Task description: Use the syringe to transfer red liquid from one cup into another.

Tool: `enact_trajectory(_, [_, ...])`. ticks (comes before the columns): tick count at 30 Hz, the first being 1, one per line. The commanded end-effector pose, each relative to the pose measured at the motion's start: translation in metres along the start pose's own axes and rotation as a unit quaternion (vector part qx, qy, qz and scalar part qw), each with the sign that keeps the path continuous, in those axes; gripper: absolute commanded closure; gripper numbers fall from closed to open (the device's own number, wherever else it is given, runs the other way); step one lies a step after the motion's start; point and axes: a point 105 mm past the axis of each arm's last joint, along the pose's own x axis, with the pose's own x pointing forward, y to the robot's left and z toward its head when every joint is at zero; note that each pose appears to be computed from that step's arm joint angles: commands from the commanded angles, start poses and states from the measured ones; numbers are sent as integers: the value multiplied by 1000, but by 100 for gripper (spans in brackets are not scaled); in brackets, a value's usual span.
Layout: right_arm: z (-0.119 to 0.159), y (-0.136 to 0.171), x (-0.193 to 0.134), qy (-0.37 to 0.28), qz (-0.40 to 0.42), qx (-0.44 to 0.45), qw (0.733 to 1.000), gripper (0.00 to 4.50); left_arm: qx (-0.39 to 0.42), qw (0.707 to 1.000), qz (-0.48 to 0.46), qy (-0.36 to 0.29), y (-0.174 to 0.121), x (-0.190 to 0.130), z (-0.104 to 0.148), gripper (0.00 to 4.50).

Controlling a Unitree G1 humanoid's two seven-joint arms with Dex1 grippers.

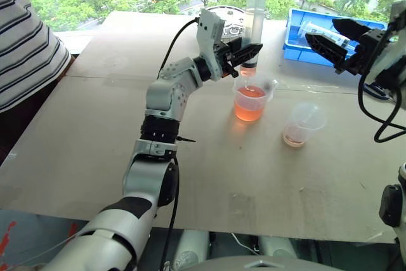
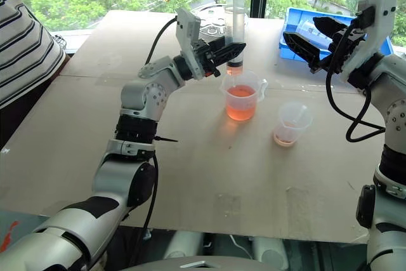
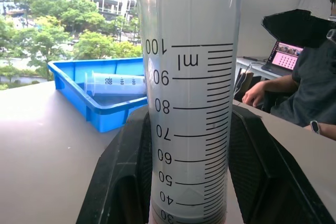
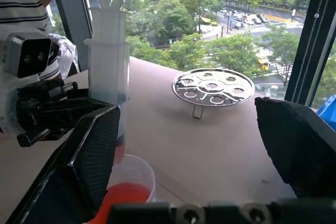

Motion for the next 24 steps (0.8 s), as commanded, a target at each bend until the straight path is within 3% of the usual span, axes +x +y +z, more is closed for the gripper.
enact_trajectory(1, [15,7,-9,-36,11,-24,999,5,-5,1000,3,-7,2,2,14,311])
enact_trajectory(6, [7,19,-23,-24,39,-34,998,5,-50,999,3,-4,4,6,20,311])
enact_trajectory(10, [12,8,-45,-26,8,-24,999,5,-31,998,-37,-43,-21,24,59,311])
enact_trajectory(14, [15,2,-63,-20,-21,-29,999,5,-39,996,-75,-26,-51,41,65,311])
enact_trajectory(19, [22,-4,-82,-14,-60,-45,997,5,-20,987,-158,-19,-90,57,52,311])
enact_trajectory(24, [26,-10,-97,4,-88,-51,995,5,15,980,-192,-48,-114,71,10,311])
